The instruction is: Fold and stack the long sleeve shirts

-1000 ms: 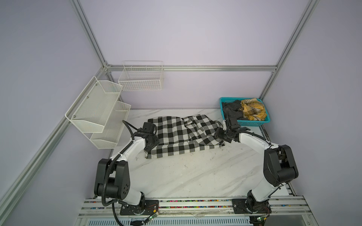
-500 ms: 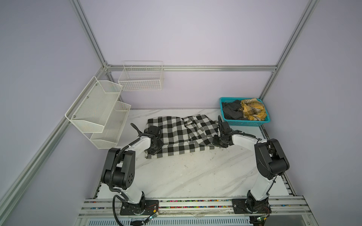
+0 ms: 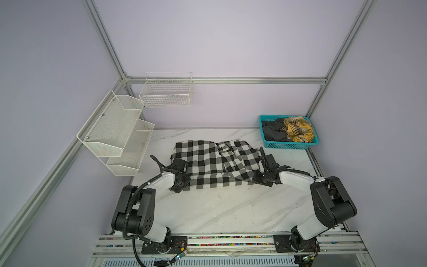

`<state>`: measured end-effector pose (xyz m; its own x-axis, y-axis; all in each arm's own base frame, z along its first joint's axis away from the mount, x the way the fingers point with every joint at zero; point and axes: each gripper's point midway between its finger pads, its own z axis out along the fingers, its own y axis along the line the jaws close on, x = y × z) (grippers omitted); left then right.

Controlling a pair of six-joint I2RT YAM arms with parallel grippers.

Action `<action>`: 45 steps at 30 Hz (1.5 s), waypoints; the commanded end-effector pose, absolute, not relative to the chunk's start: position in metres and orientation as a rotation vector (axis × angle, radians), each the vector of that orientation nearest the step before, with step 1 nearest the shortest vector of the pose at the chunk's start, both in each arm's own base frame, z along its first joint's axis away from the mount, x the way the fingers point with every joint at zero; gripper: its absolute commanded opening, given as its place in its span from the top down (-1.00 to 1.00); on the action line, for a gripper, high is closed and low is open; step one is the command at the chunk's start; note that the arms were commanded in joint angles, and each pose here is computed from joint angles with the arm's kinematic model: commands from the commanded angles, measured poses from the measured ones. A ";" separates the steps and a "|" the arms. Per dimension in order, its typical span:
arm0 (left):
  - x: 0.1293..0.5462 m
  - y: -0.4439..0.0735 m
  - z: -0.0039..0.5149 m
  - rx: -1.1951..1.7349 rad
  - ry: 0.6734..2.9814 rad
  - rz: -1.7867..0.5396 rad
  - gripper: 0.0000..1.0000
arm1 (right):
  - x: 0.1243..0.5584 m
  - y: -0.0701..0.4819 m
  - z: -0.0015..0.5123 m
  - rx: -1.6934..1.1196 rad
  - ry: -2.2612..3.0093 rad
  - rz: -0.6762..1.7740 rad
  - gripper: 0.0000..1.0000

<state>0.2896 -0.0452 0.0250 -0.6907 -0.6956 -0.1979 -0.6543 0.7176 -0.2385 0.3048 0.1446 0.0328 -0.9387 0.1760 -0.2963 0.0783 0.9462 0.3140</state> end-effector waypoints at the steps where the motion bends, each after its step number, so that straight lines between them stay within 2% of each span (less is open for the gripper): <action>1: 0.242 -0.028 0.023 -1.091 2.717 -0.087 1.00 | 0.270 0.137 0.048 0.192 2.856 0.424 0.08; 4: 0.257 -0.029 0.052 -1.032 2.656 -0.126 1.00 | 0.291 0.149 0.092 0.164 2.750 0.504 0.06; 8: 0.302 -0.043 0.099 -0.916 2.581 -0.235 0.60 | 0.346 0.187 0.135 0.098 2.631 0.652 0.03; 10: 0.321 -0.051 0.114 -0.872 2.570 -0.276 0.57 | 0.374 0.209 0.144 0.044 2.596 0.687 0.02; 14: 0.339 -0.067 0.108 -0.839 2.623 -0.328 0.66 | 0.420 0.257 0.145 -0.069 2.544 0.801 0.02; 20: 0.332 -0.075 0.080 -0.862 2.684 -0.365 0.89 | 0.460 0.291 0.115 -0.170 2.566 0.775 0.08; 30: 0.328 -0.073 0.055 -0.869 2.738 -0.322 0.98 | 0.485 0.310 0.062 -0.199 2.634 0.742 0.04; 37: 0.320 -0.068 0.036 -0.865 2.793 -0.261 1.00 | 0.502 0.309 0.050 -0.183 2.627 0.671 0.02; 39: 0.318 -0.067 0.032 -0.863 2.804 -0.249 1.00 | 0.505 0.310 0.054 -0.185 2.613 0.674 0.14; 40: 0.318 -0.067 0.031 -0.861 2.805 -0.242 1.00 | 0.505 0.311 0.055 -0.189 2.608 0.676 0.28; 43: 0.318 -0.065 0.028 -0.857 2.810 -0.226 1.00 | 0.507 0.313 0.060 -0.201 2.596 0.682 1.00; 45: 0.319 -0.064 0.028 -0.852 2.811 -0.222 1.00 | 0.508 0.312 0.069 -0.209 2.581 0.682 1.00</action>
<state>0.3262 -0.0691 0.0383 -0.7988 -0.5853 -0.1392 -0.5480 0.8033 -0.2332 0.5076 0.3129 0.0623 -0.8904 -0.0106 -0.4550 -0.2406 0.8596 0.4507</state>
